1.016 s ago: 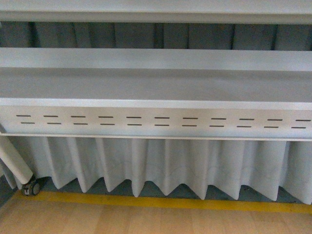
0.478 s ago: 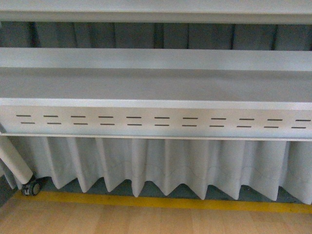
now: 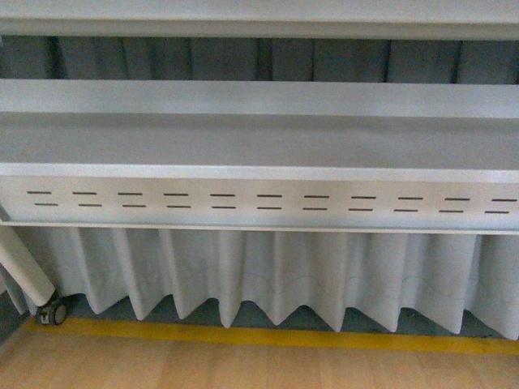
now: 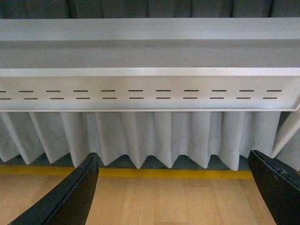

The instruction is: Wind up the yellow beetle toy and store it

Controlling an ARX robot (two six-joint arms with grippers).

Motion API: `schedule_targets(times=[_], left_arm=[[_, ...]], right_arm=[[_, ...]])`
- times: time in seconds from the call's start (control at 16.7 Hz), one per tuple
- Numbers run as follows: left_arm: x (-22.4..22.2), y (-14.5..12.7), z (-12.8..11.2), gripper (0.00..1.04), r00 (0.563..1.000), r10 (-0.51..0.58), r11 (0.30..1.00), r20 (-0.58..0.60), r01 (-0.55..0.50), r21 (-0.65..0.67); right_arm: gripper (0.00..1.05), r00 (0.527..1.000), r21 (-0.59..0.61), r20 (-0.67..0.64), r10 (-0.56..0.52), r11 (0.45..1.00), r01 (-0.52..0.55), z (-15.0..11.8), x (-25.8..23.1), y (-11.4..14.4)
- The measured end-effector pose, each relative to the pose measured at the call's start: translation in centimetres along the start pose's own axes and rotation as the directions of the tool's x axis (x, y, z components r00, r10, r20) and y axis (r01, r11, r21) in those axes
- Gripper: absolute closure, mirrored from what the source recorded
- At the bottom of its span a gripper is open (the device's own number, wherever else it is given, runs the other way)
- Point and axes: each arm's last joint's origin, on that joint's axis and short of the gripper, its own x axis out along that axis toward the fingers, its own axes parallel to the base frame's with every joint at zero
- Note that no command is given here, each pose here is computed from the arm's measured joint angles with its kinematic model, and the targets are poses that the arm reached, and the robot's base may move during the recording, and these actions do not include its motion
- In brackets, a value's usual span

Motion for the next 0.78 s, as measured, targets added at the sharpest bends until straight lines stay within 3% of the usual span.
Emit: schedule_targets(times=[0.78], left_arm=[[0.00,0.00,-0.03,0.07,1.000,0.000,1.000,-0.003,0.000,0.000]], right_arm=[[0.07,1.000,0.000,-0.001,0.000,1.000,0.000,-0.01,0.00,0.00]])
